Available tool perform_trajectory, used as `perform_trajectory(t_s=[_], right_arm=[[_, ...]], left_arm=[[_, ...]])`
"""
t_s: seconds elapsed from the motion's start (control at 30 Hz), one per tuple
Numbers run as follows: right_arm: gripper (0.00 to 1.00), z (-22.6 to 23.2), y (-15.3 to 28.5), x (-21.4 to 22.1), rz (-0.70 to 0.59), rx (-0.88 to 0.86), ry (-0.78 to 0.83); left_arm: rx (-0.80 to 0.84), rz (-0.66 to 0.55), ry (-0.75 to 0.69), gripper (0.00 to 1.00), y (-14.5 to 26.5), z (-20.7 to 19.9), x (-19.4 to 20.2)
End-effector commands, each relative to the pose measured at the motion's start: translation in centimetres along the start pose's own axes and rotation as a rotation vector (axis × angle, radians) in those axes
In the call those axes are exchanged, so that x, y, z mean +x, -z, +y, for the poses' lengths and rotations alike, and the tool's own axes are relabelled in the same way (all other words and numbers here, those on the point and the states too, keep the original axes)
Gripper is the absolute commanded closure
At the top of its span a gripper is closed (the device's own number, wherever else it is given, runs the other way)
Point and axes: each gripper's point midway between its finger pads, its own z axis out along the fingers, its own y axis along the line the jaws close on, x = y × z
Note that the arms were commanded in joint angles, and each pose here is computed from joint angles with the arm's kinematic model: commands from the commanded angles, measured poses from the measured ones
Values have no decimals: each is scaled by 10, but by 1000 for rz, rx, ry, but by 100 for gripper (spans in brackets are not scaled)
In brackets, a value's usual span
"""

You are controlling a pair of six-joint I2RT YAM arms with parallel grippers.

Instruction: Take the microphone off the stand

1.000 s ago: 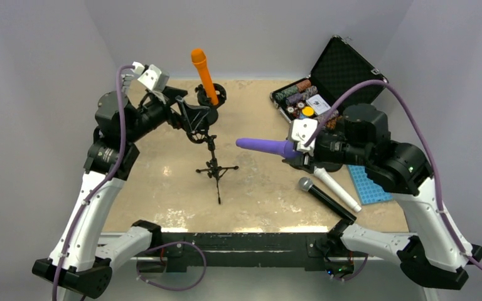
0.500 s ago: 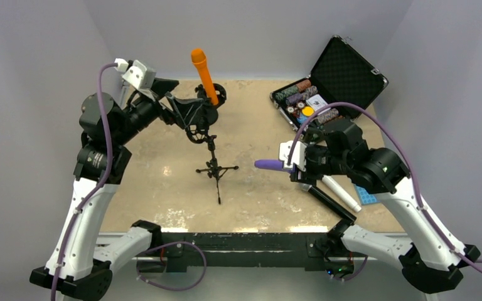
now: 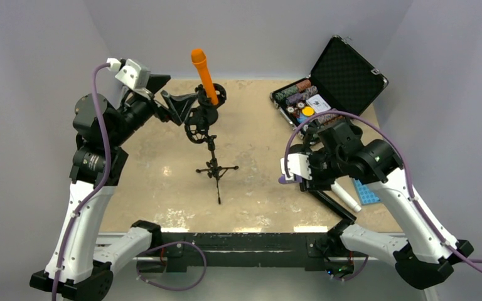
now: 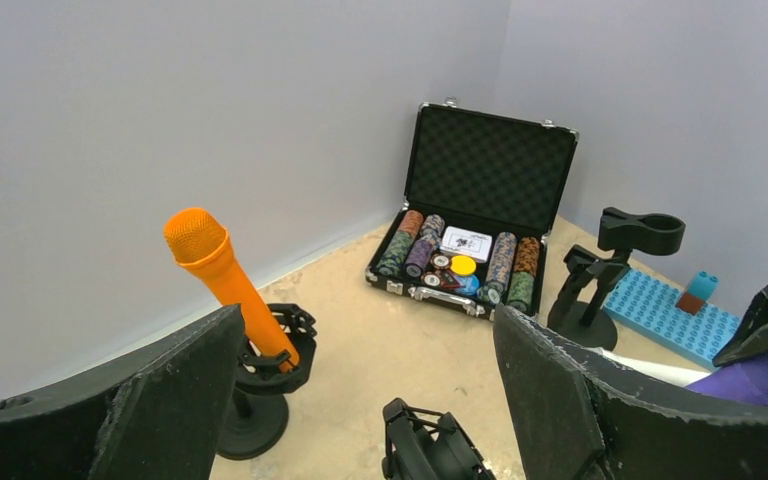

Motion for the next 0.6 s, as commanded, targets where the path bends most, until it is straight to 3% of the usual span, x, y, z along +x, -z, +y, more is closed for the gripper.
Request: perform_trajectory(t_s=[0.0,0.23,0.33,0.57], right_arm=[[100,5,19,21,85,-27,41],[100,2,2,40,72,55,55],[100,15,-6,50,85,12,104],[100,28,17,50,113,-35,116]], left_arm=[[-26,-52,-44,1,4,4,-21],[-50,-47,-8,1,3,13,-16],[-54,-45,-14,1,2,15,-17],[-34,-65,-14,2,2,12,-22]])
